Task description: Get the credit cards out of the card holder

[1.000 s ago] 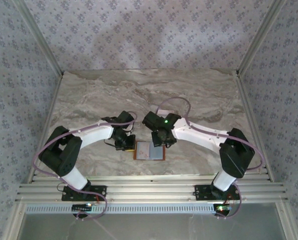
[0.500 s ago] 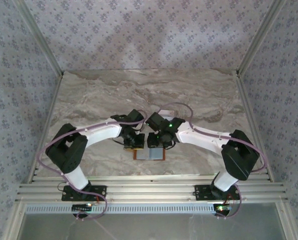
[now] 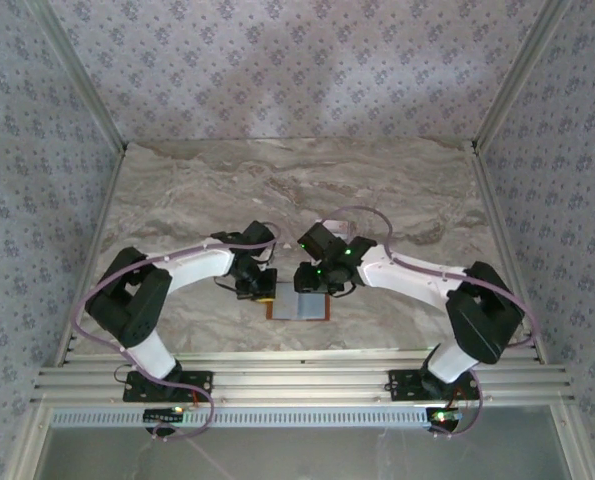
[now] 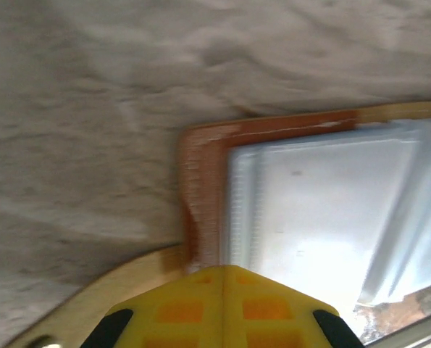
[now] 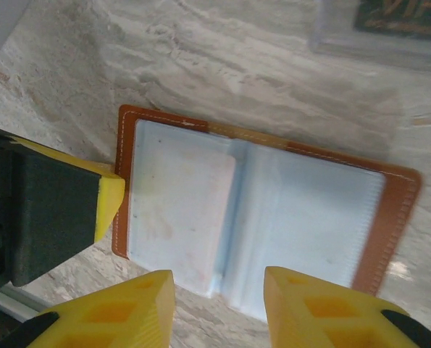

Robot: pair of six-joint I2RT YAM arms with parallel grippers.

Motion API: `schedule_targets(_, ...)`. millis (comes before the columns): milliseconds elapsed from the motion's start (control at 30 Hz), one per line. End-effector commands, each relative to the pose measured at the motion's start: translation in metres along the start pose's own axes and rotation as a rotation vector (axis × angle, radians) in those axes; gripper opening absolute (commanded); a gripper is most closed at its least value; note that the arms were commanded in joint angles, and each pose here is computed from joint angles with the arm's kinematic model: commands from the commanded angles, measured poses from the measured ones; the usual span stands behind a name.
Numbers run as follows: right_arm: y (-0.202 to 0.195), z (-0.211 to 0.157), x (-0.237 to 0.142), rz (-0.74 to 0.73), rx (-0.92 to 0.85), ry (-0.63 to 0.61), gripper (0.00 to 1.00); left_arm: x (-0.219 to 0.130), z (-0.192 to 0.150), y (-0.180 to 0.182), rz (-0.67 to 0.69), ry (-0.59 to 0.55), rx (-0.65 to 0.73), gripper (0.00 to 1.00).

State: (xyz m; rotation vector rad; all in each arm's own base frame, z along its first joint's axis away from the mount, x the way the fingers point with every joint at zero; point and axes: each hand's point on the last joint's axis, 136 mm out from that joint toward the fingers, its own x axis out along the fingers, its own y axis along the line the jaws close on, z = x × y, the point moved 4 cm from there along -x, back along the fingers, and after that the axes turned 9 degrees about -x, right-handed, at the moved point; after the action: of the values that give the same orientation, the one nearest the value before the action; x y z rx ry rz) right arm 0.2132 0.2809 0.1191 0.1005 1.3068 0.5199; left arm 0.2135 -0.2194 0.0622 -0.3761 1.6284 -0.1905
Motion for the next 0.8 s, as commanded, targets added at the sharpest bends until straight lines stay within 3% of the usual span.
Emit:
schedule_targets(0,0.021,0.004,0.014,0.079,0.008,0.02,0.38,-0.002,-0.001,0.01,0.009,-0.003,-0.005,0.07)
schedule_targets(433,0.053,0.008,0.064,0.227,0.041,0.059,0.35,0.013,-0.004,0.026,0.015,0.028,-0.029,0.07)
schedule_targets(767,0.028,-0.012,0.075,0.123,0.063,0.116,0.3,0.012,-0.004,0.029,0.012,0.03,-0.034,0.07)
